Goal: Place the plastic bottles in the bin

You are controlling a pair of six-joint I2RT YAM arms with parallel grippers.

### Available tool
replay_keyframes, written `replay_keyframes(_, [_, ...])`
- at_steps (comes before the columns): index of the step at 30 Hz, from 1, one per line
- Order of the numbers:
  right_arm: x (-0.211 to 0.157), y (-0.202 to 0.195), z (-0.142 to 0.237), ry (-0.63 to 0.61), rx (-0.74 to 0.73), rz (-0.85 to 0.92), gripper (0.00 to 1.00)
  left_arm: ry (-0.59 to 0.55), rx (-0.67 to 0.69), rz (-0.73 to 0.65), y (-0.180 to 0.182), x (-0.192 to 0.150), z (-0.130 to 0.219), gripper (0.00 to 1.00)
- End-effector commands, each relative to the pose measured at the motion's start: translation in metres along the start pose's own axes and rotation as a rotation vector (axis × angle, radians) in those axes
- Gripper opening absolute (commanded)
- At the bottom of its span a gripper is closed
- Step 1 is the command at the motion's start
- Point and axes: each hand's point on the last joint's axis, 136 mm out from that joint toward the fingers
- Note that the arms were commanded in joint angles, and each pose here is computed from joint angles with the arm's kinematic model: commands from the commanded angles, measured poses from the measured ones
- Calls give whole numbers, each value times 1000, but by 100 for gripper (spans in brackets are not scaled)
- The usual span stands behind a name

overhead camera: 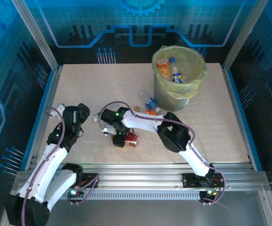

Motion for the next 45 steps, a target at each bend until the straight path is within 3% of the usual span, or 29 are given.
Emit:
replay_keyframes(1, [8, 11, 6, -25, 31, 5, 61, -37, 46, -22, 12, 7, 4, 99])
replay_keyframes(5, [12, 11, 27, -73, 26, -4, 47, -52, 50, -22, 14, 11, 6, 99])
replay_keyframes(10, [16, 11, 70, -168, 7, -16, 44, -65, 46, -20, 13, 14, 9, 99])
replay_keyframes(22, [1, -36, 230, -504, -220, -110, 33, -67, 28, -15, 8, 16, 10, 99])
replay_keyframes(27, [-16, -80, 302, -663, -340, -201, 29, -46, -9, -20, 0, 12, 7, 99])
replay_keyframes(33, [-49, -150, 359, -747, -487, -388, 29, -18, -55, -27, -9, 8, 6, 99])
replay_keyframes(39, [-83, -213, 392, -831, -560, -601, 31, -1, -92, -34, -18, 7, 8, 99])
replay_keyframes(45, [-115, -264, 402, -884, -577, -841, 34, 17, -104, -44, -20, 3, 7, 99])
Point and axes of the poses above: each hand's point on the last joint's axis, 136 mm out from that joint toward the fingers, its own z axis back along the fingers, its own y axis along the line the jaws close on, x = y × z, and after that the axes turned 1 degree about z, right-handed
